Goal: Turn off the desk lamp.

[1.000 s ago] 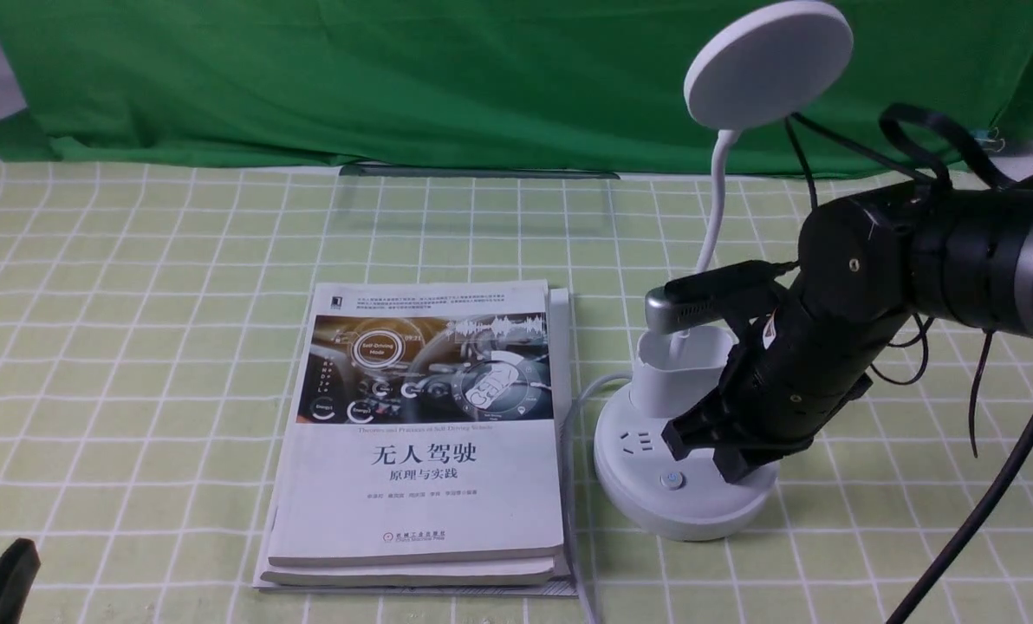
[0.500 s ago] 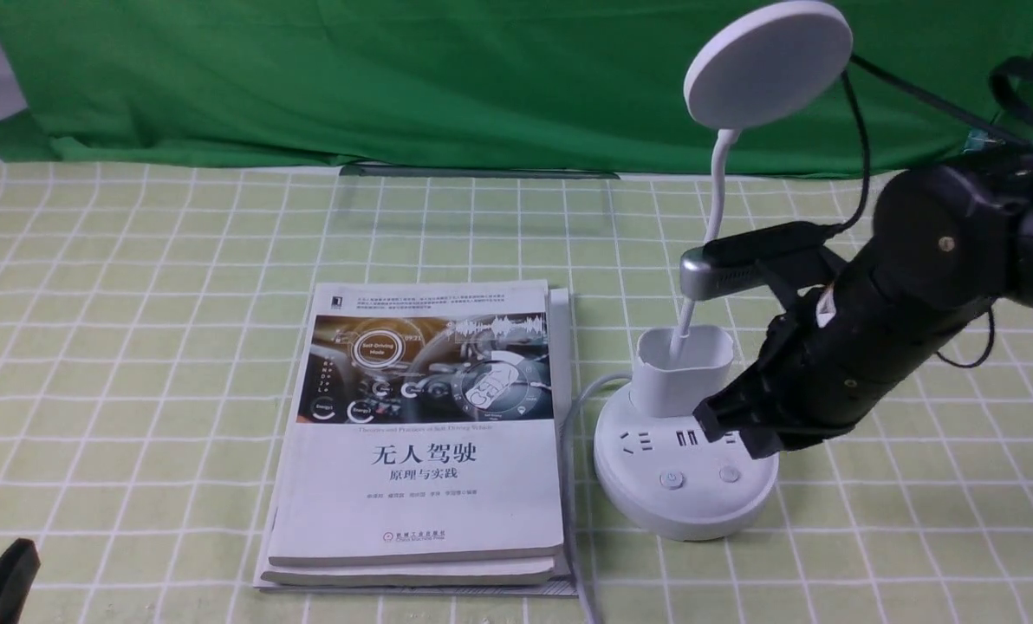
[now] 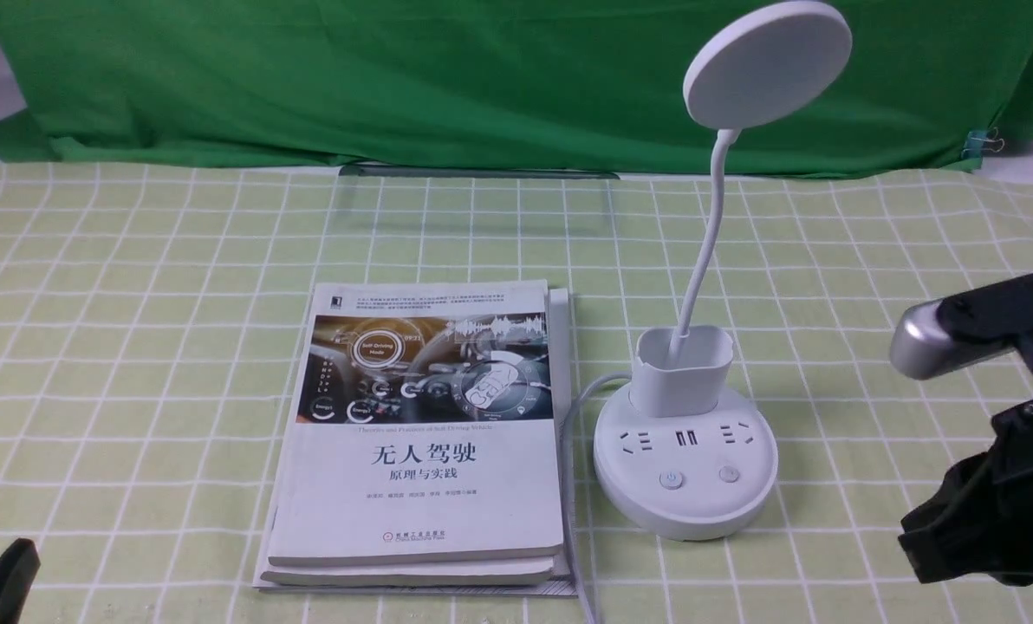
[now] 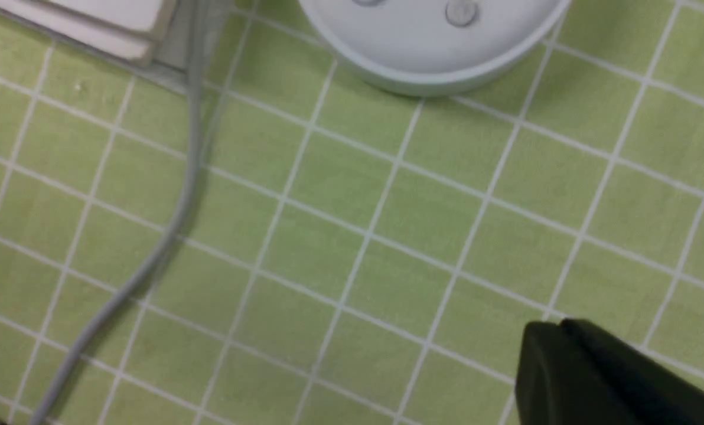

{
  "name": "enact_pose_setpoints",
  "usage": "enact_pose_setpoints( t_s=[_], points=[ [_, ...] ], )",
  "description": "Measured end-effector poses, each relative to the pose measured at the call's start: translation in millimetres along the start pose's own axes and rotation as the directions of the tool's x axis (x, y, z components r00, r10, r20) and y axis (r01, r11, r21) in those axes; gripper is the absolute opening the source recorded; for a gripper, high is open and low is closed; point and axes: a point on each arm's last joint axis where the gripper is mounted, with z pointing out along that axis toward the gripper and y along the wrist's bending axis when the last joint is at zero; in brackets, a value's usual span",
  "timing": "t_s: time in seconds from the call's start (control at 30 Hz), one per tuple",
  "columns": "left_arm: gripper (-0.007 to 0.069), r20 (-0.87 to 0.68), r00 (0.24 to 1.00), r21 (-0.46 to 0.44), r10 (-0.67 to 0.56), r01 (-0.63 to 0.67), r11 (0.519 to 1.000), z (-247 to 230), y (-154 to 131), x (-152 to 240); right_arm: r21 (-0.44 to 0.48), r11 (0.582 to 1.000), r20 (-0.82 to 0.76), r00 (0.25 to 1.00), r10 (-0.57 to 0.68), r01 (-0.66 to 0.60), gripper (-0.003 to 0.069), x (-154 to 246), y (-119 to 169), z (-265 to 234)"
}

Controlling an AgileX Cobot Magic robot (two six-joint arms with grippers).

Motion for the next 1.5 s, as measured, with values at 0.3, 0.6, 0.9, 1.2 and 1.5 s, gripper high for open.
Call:
enact_pose_setpoints(
  t_s=[0.3, 0.6, 0.9, 1.2, 1.5],
  points=[
    [0.0242, 0.000, 1.000, 0.000, 0.000, 0.000, 1.000, 0, 0, 0, 0.004, 1.000, 0.242, 0.970, -0.019, 0.019, 0.0047, 8, 1, -35],
    [0.0242, 0.000, 1.000, 0.000, 0.000, 0.000, 1.000, 0, 0, 0, 0.110, 0.992, 0.462, 0.887, 0.000, -0.058, 0.0041, 88, -17, -31],
    [0.0242, 0.000, 1.000, 0.000, 0.000, 0.000, 1.000, 0, 0, 0, 0.186, 0.967, 0.671, 0.742, 0.004, -0.174, 0.0041, 163, -24, 30],
    [0.0242, 0.001, 1.000, 0.000, 0.000, 0.000, 1.000, 0, 0, 0, 0.225, 0.961, 0.698, 0.714, -0.044, -0.160, 0.0041, 175, -26, 51],
    [0.0242, 0.001, 1.000, 0.000, 0.000, 0.000, 1.000, 0, 0, 0, 0.251, 0.958, 0.693, 0.717, -0.077, -0.140, 0.0042, 174, -26, 51]
  ],
)
